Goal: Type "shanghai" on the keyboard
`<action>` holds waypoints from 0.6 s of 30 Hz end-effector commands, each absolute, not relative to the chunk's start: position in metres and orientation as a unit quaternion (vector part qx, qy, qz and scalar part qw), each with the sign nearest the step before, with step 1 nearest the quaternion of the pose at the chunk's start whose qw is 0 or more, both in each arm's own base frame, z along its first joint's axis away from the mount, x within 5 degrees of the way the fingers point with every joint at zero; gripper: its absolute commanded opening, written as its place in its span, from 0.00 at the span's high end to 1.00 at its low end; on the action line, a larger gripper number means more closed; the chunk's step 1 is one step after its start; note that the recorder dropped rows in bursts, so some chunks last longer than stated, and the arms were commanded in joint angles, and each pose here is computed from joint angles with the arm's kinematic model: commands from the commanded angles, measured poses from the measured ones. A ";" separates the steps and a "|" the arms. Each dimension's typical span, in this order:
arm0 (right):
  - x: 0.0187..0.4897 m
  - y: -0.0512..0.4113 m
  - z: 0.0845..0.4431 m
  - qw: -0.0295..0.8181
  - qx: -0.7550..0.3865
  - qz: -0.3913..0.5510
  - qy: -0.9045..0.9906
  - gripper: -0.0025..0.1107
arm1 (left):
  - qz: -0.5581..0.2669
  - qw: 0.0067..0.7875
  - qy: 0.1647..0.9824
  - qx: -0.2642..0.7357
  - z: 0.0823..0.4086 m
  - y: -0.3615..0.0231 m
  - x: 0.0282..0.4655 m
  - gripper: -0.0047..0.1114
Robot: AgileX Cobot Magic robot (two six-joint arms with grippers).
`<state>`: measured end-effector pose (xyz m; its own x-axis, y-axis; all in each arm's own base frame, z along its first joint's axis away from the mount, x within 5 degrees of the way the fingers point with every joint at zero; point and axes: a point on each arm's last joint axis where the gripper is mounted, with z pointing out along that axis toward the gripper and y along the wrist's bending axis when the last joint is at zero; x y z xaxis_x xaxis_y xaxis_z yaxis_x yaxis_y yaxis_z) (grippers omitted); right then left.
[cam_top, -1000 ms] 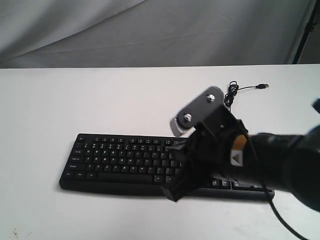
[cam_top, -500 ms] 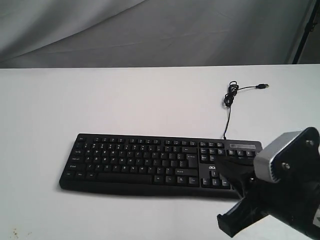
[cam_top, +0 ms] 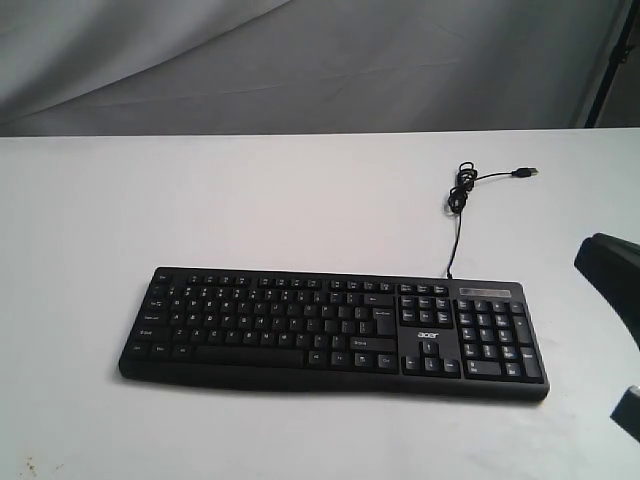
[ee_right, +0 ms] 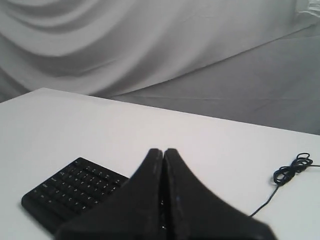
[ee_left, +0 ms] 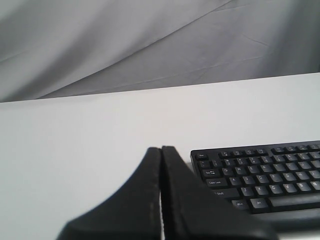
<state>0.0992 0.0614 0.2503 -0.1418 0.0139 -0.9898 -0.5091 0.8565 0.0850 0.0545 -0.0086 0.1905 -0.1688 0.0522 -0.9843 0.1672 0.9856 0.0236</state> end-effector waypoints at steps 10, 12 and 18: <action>0.076 0.030 0.255 0.658 -0.085 0.168 0.729 0.98 | -0.047 0.641 0.762 0.072 0.190 -0.009 0.054 0.96; 0.067 0.022 0.258 0.683 -0.064 0.155 0.711 0.98 | -0.047 0.641 0.762 0.072 0.190 -0.009 0.054 0.96; 0.053 0.014 0.230 0.715 -0.040 0.132 0.686 0.98 | -0.047 0.641 0.762 0.072 0.190 -0.009 0.054 0.96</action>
